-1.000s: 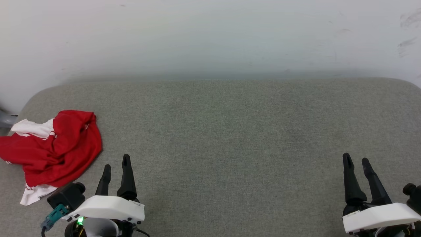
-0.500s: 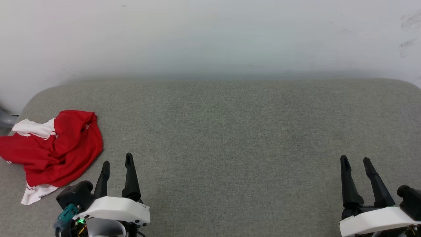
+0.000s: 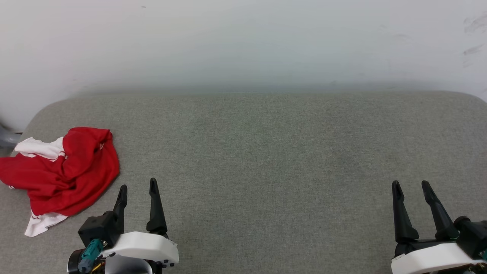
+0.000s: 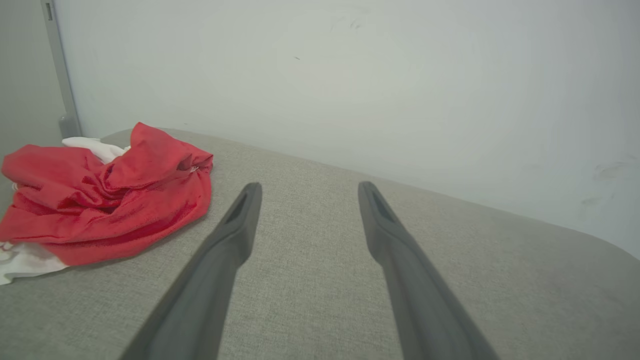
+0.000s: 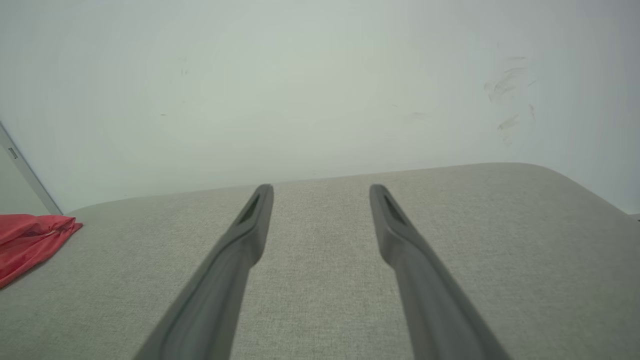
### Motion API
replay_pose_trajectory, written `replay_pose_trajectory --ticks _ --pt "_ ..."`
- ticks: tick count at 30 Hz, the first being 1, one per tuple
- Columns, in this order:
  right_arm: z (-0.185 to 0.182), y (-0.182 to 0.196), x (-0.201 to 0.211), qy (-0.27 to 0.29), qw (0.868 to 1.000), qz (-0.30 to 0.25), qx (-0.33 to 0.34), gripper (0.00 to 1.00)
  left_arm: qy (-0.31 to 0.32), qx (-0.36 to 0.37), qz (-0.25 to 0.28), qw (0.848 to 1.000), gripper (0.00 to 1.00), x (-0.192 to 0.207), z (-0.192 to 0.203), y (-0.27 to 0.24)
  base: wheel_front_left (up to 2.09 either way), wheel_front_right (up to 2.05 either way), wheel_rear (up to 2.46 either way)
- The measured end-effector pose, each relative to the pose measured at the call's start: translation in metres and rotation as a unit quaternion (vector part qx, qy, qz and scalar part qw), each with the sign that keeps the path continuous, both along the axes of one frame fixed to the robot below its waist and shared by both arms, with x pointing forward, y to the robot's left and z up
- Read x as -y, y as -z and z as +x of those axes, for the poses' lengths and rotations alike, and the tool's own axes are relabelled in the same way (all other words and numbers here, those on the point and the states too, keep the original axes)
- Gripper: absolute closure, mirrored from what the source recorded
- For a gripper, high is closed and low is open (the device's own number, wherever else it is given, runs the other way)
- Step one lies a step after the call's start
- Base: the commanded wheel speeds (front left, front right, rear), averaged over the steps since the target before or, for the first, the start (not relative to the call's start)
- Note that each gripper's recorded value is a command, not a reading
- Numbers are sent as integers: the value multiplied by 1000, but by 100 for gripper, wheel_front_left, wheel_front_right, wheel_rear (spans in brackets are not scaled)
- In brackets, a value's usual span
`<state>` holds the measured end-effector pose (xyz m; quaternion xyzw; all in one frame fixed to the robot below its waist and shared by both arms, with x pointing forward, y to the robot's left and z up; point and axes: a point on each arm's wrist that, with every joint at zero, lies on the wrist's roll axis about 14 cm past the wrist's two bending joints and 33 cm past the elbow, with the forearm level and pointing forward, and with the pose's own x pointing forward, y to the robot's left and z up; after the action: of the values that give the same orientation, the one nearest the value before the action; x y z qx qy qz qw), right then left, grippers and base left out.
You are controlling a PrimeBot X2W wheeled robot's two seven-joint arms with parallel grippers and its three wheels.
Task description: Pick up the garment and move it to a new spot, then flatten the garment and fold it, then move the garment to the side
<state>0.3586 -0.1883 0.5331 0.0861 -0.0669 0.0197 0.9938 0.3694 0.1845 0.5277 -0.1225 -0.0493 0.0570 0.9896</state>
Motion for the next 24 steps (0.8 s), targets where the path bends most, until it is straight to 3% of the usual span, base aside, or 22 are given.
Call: replay_pose_trajectory --ticks 24 --pt "-4 -6 -7 -8 996 -83 23 0 10 26 87 996 0 9 -6 -8 0 0 0"
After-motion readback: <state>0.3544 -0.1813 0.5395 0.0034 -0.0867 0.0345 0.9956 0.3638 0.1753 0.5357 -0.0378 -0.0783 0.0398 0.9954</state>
